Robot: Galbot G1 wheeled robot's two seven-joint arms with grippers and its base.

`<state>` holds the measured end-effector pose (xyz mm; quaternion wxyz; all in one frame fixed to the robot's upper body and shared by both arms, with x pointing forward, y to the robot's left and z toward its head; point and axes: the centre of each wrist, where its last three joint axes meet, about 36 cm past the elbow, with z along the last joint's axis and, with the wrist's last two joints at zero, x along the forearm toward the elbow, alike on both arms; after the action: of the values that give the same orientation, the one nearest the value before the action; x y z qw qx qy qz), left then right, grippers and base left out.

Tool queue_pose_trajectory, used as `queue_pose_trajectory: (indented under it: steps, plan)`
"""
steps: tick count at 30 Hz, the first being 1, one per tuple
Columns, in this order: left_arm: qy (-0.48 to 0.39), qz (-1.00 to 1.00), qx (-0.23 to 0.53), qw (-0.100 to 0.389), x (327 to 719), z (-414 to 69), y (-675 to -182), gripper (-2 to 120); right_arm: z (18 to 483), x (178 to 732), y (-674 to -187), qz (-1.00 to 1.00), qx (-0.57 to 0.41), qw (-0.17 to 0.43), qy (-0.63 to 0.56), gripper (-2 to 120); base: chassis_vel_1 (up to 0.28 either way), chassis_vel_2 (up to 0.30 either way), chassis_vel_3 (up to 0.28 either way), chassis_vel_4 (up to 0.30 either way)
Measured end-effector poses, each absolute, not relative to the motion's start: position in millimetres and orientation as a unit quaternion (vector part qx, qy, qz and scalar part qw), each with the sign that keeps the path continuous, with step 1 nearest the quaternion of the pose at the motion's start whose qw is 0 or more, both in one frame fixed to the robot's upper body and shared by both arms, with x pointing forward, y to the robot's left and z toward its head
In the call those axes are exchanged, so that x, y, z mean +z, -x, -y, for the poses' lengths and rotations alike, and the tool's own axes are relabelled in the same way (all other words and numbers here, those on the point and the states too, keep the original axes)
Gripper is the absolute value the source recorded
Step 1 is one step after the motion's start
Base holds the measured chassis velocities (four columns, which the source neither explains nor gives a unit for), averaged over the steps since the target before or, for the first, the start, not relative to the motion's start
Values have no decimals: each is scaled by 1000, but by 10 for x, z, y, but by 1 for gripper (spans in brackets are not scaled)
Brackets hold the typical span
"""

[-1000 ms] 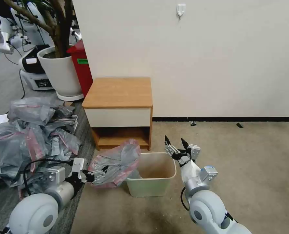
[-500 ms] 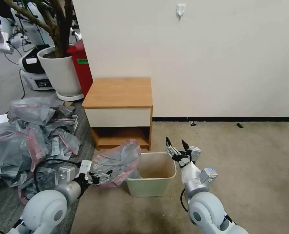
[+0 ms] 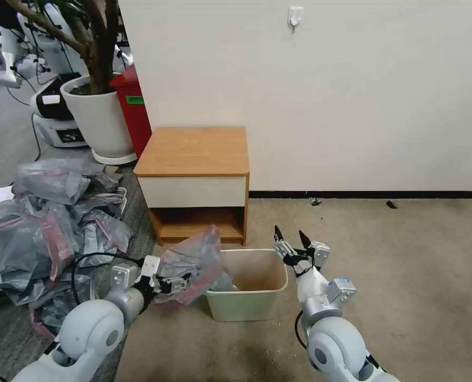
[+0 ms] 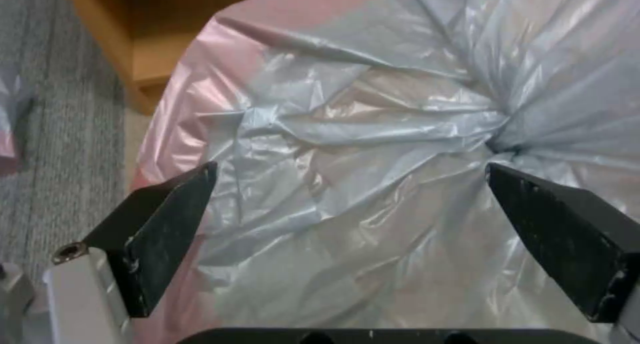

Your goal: Pick up the garbage bag from the table and place it over the trash can.

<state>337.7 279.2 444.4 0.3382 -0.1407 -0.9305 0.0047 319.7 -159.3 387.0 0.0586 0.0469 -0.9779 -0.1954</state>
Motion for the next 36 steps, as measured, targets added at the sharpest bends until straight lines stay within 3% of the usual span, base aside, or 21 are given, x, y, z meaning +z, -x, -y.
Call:
queue_pose_trajectory:
  steps: [20,25,36]
  plan:
    - [160,923,3,350,4358,-2678,-3467,100,1632,3817,-3221,979,-193,59,-34,76,0,0,0,0]
    - [160,920,9,358,4341,-2639,-3508,84,1638,3791,-3231,979,-191,60,-32,73,0,0,0,0]
    - [166,914,19,370,4316,-2510,-3586,82,1676,3762,-3259,980,-188,58,-26,70,0,0,0,0]
